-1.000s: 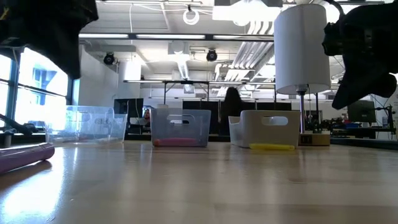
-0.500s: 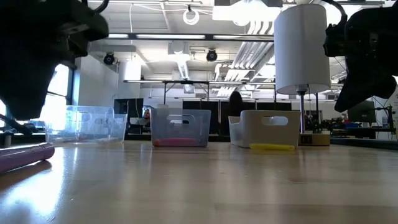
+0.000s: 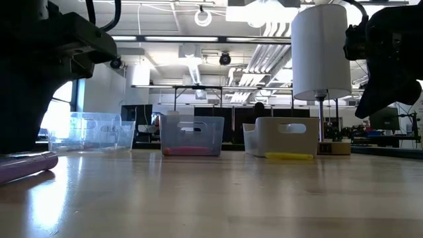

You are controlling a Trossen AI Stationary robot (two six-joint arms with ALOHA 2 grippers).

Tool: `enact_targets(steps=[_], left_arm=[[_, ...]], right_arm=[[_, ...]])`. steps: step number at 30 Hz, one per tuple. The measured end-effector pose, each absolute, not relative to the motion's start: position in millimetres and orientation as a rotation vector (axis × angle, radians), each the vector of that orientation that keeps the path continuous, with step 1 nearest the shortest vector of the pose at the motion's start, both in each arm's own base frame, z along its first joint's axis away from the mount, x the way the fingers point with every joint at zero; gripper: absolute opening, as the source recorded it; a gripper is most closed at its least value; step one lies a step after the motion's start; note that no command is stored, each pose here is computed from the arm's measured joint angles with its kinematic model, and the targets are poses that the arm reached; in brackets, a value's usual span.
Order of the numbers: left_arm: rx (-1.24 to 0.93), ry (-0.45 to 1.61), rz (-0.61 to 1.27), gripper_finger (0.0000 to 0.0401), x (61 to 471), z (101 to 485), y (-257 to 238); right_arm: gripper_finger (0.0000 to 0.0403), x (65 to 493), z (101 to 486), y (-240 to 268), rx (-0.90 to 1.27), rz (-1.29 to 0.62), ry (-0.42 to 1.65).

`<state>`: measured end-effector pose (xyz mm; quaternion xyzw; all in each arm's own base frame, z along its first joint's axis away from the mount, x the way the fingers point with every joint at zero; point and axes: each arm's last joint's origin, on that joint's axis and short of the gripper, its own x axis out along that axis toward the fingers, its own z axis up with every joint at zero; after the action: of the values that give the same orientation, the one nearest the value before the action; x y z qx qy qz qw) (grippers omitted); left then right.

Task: Pick & Place Markers
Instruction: Put the purple highlighter pen into the gray bin

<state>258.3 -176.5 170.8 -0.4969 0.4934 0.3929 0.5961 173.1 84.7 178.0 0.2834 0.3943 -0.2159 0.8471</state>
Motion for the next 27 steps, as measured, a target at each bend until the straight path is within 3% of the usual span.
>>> enact_targets(steps=[27], left_arm=[[-1.161,1.144,0.932,0.0081,258.7,170.7,-174.3]], right_arm=[[0.0,172.6,177.5,84.9,0.585,-0.44,0.852]])
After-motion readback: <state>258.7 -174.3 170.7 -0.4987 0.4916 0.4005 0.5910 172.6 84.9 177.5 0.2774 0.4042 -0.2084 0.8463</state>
